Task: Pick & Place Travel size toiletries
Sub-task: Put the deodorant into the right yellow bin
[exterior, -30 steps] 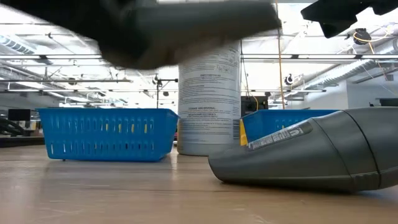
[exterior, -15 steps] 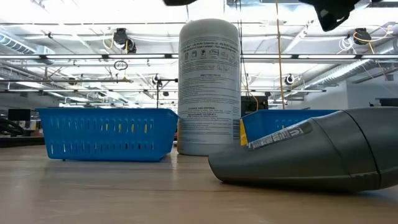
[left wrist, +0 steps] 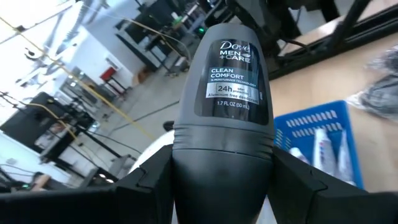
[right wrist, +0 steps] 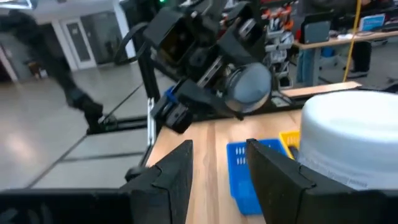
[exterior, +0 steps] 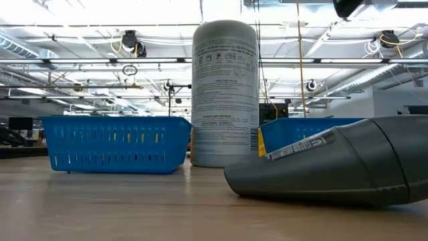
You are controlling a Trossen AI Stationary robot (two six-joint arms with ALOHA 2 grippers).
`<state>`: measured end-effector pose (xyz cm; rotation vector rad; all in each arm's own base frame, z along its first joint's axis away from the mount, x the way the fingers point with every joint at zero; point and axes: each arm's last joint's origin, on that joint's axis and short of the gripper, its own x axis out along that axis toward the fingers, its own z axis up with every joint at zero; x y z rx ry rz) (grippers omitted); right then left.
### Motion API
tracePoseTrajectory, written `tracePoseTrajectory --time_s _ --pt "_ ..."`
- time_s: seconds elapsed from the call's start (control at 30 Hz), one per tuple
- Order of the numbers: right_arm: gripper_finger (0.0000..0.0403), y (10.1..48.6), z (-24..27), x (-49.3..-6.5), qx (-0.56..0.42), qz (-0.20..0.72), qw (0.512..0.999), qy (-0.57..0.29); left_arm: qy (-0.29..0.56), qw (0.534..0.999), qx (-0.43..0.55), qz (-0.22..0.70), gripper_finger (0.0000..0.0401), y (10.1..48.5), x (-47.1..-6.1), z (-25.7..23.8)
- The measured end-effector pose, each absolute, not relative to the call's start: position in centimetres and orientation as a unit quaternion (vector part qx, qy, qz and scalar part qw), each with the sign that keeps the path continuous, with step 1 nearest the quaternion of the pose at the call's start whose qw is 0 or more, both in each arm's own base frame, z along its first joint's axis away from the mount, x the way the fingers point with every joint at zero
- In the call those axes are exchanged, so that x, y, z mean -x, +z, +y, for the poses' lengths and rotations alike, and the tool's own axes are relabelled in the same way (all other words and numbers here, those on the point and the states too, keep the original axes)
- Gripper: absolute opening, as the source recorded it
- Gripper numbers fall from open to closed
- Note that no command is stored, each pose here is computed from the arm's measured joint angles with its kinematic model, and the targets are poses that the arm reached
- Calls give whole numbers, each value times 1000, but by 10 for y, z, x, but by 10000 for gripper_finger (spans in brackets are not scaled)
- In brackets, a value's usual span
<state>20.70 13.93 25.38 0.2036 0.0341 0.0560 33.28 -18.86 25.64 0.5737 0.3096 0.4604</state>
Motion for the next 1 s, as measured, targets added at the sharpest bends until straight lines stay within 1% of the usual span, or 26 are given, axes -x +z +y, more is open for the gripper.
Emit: tracePoseTrajectory --time_s 0.1,0.33,0.47,0.6,0.8,1.0 --pt "146 256 133 -211 -111 4 994 16 228 919 -287 146 183 259 -333 -189" --pt "146 263 121 -220 -139 -21 989 46 255 907 -307 137 183 265 -334 -188" --pt "146 266 115 -223 -145 -37 988 36 262 899 -324 134 183 272 -336 -187" --pt "146 271 110 -226 -154 -58 984 63 272 895 -329 131 183 285 -341 -185" --pt "146 275 105 -228 -160 -81 982 53 278 885 -347 134 183 295 -346 -181" --pt "146 279 99 -229 -165 -101 980 44 285 884 -345 137 183 292 -351 -175"
